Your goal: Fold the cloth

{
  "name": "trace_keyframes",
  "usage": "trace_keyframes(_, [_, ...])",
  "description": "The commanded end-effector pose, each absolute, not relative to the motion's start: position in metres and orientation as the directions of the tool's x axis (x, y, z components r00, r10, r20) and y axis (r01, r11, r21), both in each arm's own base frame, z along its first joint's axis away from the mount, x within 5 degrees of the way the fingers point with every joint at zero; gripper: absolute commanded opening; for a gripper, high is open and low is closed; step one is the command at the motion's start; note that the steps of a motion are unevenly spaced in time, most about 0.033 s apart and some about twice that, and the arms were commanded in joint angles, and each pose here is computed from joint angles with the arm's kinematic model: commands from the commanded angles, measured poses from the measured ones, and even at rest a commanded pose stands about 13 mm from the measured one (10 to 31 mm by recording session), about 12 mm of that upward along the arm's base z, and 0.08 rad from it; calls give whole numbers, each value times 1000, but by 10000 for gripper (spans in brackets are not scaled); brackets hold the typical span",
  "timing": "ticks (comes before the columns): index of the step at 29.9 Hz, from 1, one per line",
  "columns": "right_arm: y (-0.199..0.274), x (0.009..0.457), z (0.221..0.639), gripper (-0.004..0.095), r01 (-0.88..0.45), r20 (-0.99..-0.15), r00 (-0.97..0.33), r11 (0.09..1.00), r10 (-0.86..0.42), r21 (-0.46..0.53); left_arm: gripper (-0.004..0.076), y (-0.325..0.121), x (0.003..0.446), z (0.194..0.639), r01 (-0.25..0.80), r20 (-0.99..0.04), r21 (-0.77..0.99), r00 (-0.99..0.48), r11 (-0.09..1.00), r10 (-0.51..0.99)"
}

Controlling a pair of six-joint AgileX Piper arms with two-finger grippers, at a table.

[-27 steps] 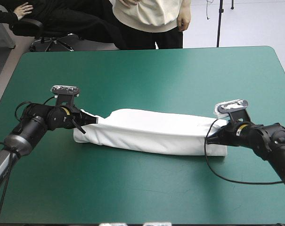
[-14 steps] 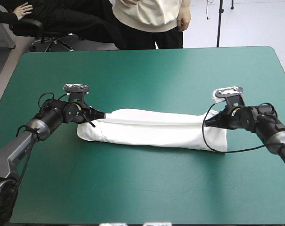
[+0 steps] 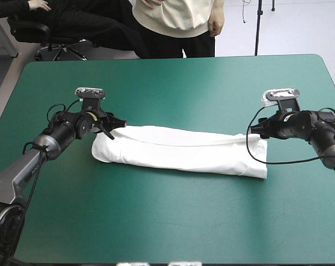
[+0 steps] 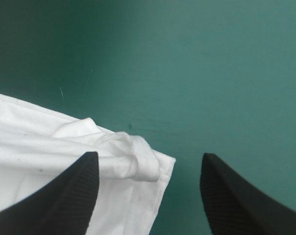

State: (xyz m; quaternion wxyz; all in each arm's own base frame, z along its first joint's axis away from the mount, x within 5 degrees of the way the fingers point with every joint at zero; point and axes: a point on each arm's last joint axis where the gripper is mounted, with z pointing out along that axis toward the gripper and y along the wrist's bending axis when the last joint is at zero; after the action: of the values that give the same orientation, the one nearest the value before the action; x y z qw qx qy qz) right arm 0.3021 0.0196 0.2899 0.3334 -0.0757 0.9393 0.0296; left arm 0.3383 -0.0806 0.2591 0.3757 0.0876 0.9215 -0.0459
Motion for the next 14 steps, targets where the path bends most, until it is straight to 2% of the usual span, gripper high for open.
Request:
trace_keyframes(1, [15,298,329,598,-155,-724,-679,988,-124,-24,510,-82,344,305,210,-799,2,-588,978,128])
trace_keyframes(2, [14,294,336,593,-155,-736,-664,987,-130,-35,540,-82,346,312,211,-802,11,-582,977,134])
trace_keyframes(7, [12,264,367,581,-158,-781,-607,986,-145,-60,541,-89,345,338,233,-783,-18,-608,972,131])
trace_keyframes(10, [12,241,376,581,-166,-774,-615,984,-153,-63,520,-104,337,337,335,-740,-46,-644,941,193])
trace_keyframes(14, [12,216,367,570,-169,-751,-644,984,-149,-50,463,-138,319,334,517,-696,-163,-664,840,273])
